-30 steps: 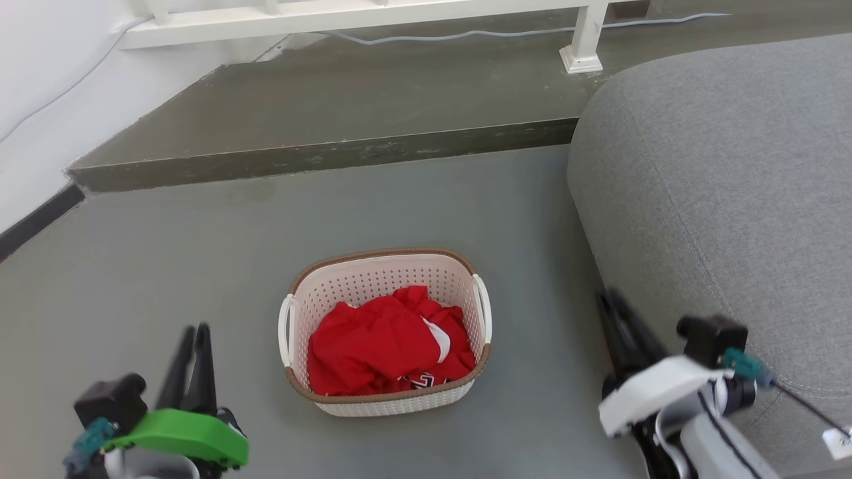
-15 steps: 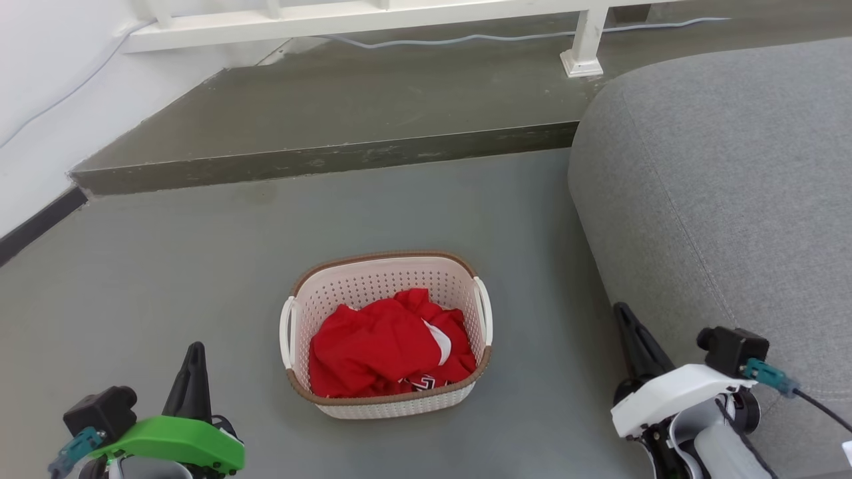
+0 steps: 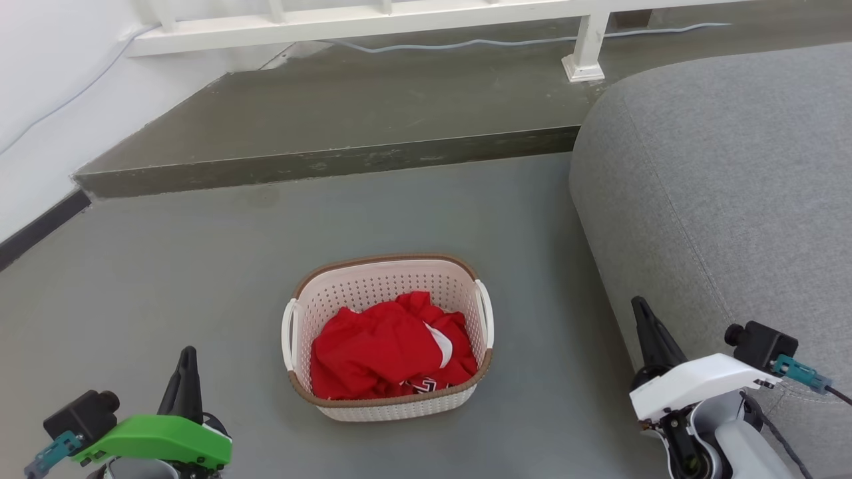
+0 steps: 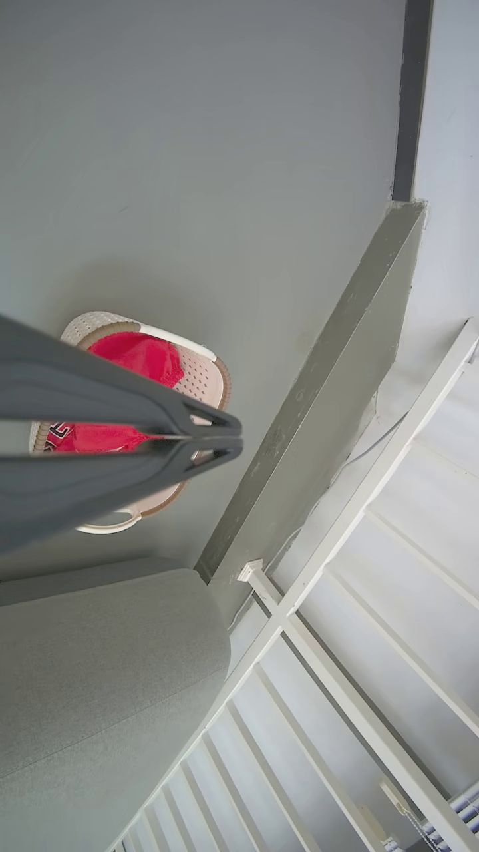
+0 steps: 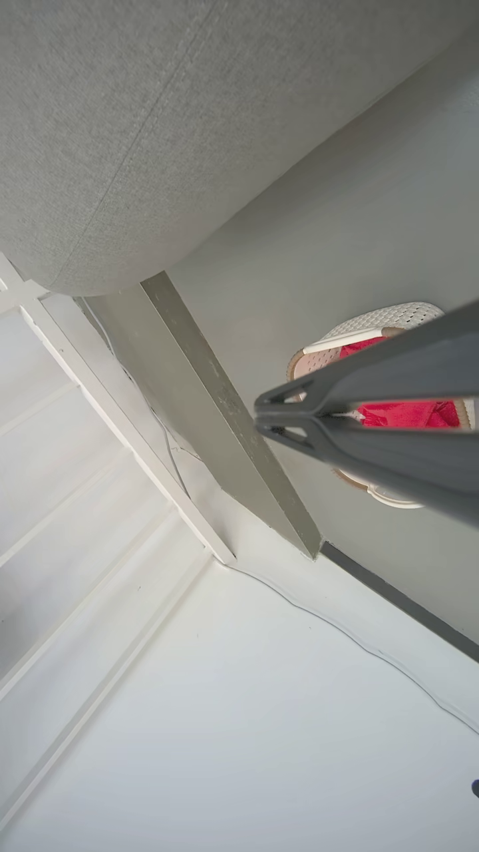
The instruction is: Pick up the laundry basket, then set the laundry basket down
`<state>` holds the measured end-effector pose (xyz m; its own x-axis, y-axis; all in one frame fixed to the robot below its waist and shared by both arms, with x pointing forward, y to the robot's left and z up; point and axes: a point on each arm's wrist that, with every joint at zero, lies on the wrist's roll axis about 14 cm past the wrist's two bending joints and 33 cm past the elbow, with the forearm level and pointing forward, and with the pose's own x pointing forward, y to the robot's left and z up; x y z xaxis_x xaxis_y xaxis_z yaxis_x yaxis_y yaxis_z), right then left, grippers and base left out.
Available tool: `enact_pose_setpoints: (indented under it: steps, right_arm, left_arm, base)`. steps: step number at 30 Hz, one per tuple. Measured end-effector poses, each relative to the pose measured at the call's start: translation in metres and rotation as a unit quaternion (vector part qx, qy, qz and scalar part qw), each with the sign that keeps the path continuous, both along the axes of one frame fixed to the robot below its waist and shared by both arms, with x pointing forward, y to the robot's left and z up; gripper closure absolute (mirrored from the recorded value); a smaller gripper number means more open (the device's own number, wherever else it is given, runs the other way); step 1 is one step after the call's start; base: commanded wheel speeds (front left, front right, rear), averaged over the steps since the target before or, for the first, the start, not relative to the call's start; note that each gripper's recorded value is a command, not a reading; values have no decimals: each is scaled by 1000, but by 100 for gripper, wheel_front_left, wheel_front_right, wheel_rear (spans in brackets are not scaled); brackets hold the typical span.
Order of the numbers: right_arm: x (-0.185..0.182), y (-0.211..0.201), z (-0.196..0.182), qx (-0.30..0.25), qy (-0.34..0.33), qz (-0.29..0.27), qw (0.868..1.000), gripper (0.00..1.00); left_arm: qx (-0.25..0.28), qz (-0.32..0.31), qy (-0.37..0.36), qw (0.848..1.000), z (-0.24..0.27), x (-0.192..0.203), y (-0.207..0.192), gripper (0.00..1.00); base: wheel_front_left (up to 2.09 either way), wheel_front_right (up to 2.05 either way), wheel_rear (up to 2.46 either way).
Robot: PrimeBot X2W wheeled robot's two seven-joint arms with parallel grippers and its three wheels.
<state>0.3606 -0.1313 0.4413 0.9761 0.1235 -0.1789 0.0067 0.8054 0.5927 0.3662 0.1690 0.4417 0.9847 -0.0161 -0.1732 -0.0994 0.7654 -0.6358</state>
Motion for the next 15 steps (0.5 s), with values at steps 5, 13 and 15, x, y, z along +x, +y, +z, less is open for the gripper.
enact_pose_setpoints:
  steps: [5, 13, 15]
  right_arm:
    - [1, -6, 0, 29, 9, -14, 999, 100]
    - [3, -13, 2, 69, 15, -30, 997, 100]
    - [3, -15, 1, 82, 18, -36, 996, 100]
  left_arm:
    - [-28, 9, 5, 1000, -1, 0, 3, 100]
    - [-66, 19, 10, 998, 0, -1, 6, 100]
    - [-78, 21, 9, 997, 0, 0, 7, 100]
  base:
    - [0, 0, 0]
    - [0, 0, 0]
    - [0, 0, 0]
